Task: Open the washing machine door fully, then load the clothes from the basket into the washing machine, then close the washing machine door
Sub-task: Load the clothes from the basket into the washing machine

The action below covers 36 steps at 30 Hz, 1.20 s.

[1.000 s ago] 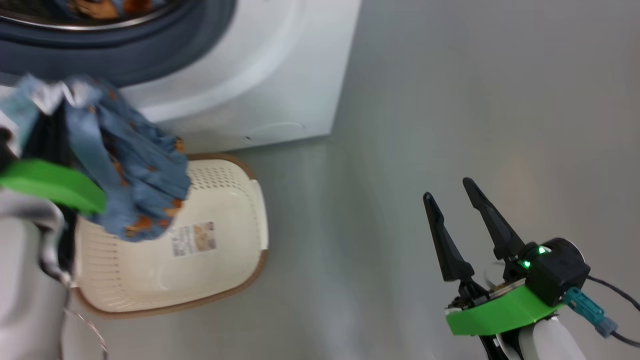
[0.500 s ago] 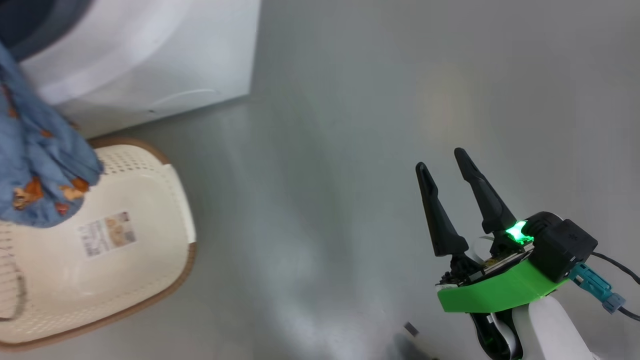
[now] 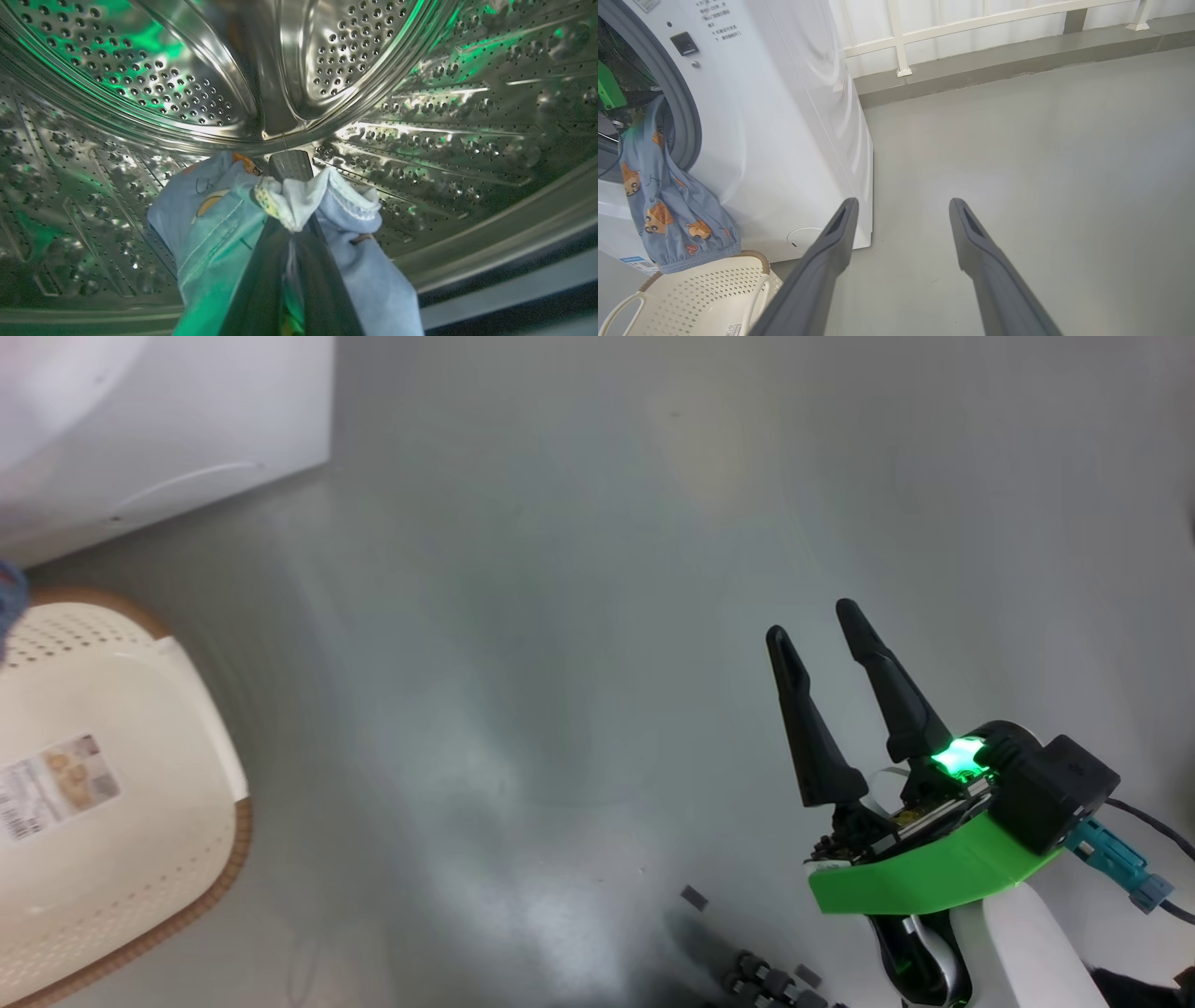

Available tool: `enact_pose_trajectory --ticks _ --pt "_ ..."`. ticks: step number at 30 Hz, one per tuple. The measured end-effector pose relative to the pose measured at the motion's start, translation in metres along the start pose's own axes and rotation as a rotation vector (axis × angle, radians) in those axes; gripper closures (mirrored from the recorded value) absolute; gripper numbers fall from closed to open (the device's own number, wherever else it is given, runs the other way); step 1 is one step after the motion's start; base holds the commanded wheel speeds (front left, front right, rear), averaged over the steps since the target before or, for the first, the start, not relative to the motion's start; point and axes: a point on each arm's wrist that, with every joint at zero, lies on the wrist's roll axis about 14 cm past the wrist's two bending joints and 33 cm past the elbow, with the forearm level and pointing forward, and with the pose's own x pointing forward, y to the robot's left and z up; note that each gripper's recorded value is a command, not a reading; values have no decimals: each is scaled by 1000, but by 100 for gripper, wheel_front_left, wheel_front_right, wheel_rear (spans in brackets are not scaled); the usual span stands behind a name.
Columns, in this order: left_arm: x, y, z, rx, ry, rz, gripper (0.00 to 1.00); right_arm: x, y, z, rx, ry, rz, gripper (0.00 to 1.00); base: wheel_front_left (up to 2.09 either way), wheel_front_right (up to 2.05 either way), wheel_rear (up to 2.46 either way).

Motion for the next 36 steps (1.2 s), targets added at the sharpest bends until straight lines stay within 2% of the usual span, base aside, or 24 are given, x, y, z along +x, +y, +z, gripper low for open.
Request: enact_pose_trajectory --ticks 8,12,16,19,27,30,31,32,36 --pt "16 26 47 36 -194 81 100 -5 -10 -9 7 32 -37 0 0 0 0" --pt "18 38 81 -5 -360 125 100 -5 -12 -14 4 48 -45 0 0 0 0" --pt "16 46 110 -1 -511 160 100 1 -12 -14 -4 46 -41 0 0 0 0" --pt "22 47 105 7 -503 160 100 2 -13 -17 -1 52 -43 0 0 0 0" --pt "39 56 54 -38 -337 164 100 8 -9 -20 3 53 -28 0 0 0 0" --pt "41 53 44 -53 -298 153 37 10 -7 -21 7 54 -21 0 0 0 0" --pt "41 52 43 -52 -293 150 11 10 -7 -21 9 52 -19 0 0 0 0" --pt "40 51 44 -55 -294 145 0 11 -6 -20 10 49 -15 0 0 0 0" --pt "35 50 43 -60 -287 143 0 15 -2 -14 12 30 1 0 0 0 0"
